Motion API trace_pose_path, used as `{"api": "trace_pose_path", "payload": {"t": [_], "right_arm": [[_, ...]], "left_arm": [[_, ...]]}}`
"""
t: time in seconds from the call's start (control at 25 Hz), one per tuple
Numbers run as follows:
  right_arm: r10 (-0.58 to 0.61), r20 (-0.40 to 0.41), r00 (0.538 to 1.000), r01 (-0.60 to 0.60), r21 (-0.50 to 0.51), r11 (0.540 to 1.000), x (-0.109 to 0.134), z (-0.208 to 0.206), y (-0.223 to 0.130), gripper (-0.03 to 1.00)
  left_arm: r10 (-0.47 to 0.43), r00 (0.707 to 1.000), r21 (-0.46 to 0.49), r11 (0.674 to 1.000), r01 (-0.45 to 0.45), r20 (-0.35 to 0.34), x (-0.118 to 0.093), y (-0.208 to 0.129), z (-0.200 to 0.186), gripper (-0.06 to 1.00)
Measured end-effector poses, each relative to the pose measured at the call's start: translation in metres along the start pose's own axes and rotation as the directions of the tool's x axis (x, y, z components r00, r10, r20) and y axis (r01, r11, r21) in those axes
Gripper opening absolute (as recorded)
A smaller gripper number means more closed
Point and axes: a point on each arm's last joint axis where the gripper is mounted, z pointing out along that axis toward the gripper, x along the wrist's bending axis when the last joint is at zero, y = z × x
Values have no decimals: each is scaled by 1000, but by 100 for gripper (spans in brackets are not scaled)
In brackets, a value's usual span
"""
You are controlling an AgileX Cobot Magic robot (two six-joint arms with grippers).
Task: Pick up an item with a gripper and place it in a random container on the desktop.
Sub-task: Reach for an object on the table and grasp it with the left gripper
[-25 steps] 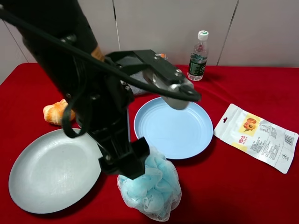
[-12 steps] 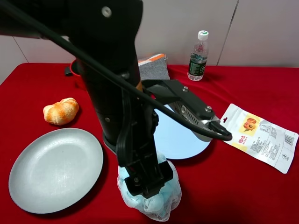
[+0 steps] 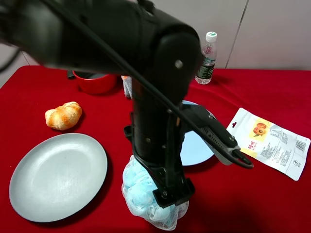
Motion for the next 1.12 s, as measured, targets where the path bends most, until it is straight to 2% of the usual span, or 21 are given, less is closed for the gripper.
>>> {"api": "trace_pose_path", "payload": {"t": [0.28,0.68,1.12], "right_arm": [[0,-1,1000,0,0,1000,0,0,0,69],[0,-1,1000,0,0,1000,0,0,0,69],[0,-1,1000,0,0,1000,0,0,0,69]], "left_arm": [[9,1000,65,998,-9,-12,-3,8,25,99],[22,999,57,998,-20,-32,0,22,59,99],[73,996,54,996,-70,-48,2,31,84,98]]}}
